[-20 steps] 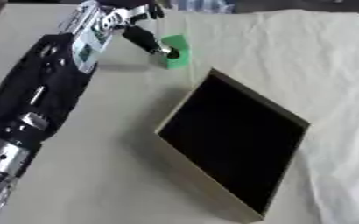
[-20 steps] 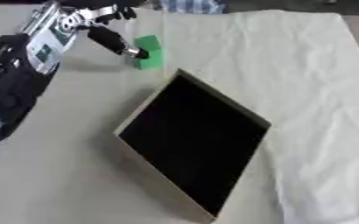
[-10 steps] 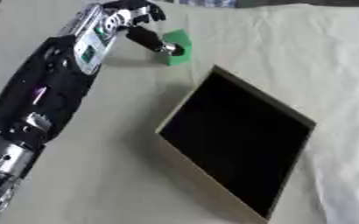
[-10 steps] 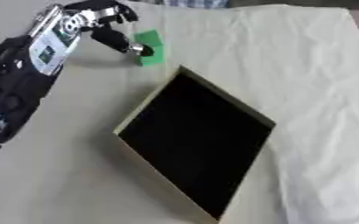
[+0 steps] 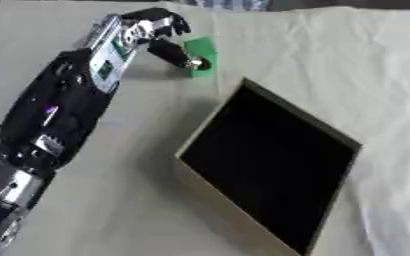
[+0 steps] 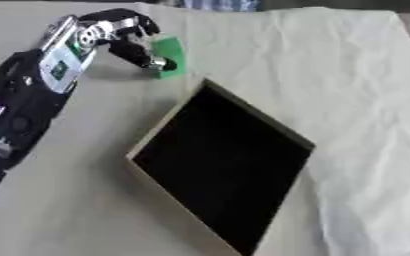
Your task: Pick up objects on the table and place them in the box.
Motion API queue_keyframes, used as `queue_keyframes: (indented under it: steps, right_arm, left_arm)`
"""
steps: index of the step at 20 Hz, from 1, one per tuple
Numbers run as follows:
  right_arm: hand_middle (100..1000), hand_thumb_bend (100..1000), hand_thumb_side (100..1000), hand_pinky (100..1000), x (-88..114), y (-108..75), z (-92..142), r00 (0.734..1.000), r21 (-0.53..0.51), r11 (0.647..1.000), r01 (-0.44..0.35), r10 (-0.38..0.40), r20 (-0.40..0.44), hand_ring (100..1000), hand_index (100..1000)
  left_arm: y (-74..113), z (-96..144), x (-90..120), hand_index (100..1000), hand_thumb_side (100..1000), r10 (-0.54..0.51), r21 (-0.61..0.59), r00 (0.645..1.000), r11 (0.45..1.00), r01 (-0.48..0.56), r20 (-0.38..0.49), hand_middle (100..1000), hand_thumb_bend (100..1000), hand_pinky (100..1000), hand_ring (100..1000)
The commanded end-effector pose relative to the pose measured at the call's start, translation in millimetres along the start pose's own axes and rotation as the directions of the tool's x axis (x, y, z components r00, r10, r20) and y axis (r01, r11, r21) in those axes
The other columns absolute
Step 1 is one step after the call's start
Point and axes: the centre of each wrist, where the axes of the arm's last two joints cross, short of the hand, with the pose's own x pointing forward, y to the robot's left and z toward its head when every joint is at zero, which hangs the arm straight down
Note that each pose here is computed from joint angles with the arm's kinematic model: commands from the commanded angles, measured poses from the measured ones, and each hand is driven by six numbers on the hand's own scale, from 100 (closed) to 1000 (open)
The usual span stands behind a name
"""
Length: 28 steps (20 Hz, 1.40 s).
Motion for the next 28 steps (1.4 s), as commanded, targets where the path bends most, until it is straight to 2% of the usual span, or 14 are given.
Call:
queue_keyframes:
  steps: [1,10,18,20,26,28]
  right_arm:
    - [594,100,832,657,4,-0.4,-5,1.0,0.0,1.0,0.0,0.0,0.02,669,774]
    - [592,100,832,656,4,0.8,-4,1.0,0.0,1.0,0.006,-0.006,0.013,666,771]
    - [591,100,836,655,5,2.8,-6,1.0,-0.007,1.0,0.017,-0.017,0.019,665,770]
    - [590,100,838,655,5,3.1,-6,1.0,-0.01,1.0,0.019,-0.019,0.017,664,770]
    - [588,100,841,654,5,4.1,-5,1.0,-0.007,1.0,0.023,-0.022,0.011,661,768]
    - [586,100,842,653,5,4.7,-5,1.0,-0.004,1.0,0.025,-0.025,0.01,659,767]
  left_arm:
    - [11.1,3,2,899,610,0.008,0.029,1.0,1.0,-0.008,0.013,829,612,774,877]
    - [21.9,6,14,901,617,0.004,0.059,0.999,0.998,-0.007,0.05,832,635,793,886]
    - [19.2,5,13,902,627,-0.001,0.054,0.999,0.999,-0.002,0.049,838,601,798,892]
    - [18.5,4,12,905,602,-0.003,0.051,0.999,0.999,0.0,0.047,842,576,804,897]
    - [18.7,4,10,909,408,-0.031,0.052,0.999,0.998,0.029,0.027,851,483,821,912]
    - [19.4,4,10,908,381,-0.034,0.063,0.999,0.997,0.033,0.019,849,478,818,911]
